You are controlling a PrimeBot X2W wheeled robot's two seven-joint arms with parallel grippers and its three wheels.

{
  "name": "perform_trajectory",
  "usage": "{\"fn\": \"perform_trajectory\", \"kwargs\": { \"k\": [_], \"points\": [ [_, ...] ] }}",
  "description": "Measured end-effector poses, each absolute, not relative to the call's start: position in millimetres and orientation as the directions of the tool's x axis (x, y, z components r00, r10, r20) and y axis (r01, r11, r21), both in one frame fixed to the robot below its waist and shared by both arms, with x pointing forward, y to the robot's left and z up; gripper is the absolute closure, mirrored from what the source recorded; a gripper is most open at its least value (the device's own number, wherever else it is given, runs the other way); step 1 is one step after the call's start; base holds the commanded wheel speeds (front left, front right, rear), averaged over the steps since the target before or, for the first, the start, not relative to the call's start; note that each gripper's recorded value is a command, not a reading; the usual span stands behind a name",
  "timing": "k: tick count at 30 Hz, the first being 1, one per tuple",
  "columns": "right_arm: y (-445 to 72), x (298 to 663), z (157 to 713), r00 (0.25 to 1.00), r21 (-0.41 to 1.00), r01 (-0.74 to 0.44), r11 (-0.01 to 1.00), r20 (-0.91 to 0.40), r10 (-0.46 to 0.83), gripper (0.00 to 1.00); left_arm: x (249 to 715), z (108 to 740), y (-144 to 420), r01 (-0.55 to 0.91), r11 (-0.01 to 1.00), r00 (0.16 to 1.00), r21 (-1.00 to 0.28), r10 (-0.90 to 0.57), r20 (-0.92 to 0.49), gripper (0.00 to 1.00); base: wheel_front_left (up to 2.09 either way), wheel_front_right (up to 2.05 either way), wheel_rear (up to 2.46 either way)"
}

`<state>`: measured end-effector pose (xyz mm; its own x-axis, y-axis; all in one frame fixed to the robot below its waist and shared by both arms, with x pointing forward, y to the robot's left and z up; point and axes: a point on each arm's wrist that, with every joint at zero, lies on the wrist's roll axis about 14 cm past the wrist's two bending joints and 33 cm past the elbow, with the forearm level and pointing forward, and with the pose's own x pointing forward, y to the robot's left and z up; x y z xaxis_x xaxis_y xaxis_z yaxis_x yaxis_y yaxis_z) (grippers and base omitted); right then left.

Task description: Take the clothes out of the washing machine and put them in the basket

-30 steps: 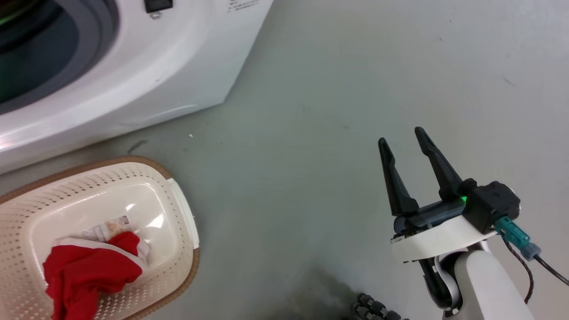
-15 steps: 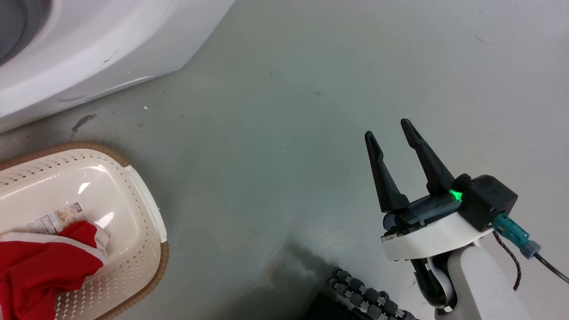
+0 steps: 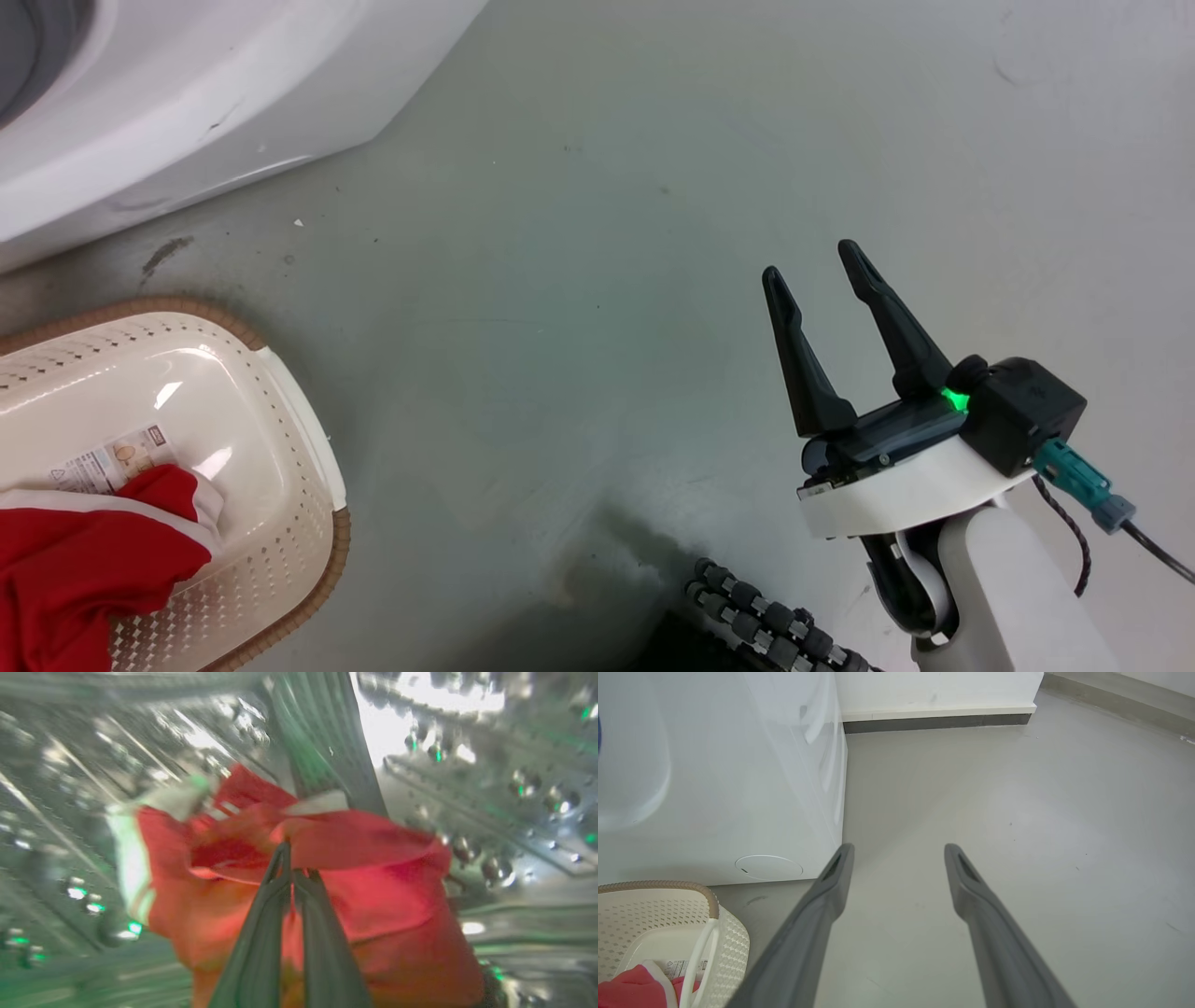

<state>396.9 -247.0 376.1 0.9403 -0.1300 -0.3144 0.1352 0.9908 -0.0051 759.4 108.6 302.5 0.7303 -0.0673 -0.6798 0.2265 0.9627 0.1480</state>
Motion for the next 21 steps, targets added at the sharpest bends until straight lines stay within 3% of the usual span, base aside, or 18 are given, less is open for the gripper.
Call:
{"fn": "perform_trajectory", "kwargs": {
  "k": [10, 21],
  "points": [
    [-247, 405, 399, 0.962, -0.020, 0.118, 0.993, -0.245, -0.119, 0.00, 759, 358, 111, 0.172, 0.975, 0.888, 0.142, -0.091, -0.451, 1.00, 0.00, 0.00, 0.00],
    [-243, 404, 433, 0.983, -0.033, 0.099, 0.995, -0.150, -0.103, 0.00, 720, 404, 109, 0.179, 0.979, 0.952, 0.096, -0.148, -0.268, 1.00, 0.00, 0.00, 0.00]
  ]
}}
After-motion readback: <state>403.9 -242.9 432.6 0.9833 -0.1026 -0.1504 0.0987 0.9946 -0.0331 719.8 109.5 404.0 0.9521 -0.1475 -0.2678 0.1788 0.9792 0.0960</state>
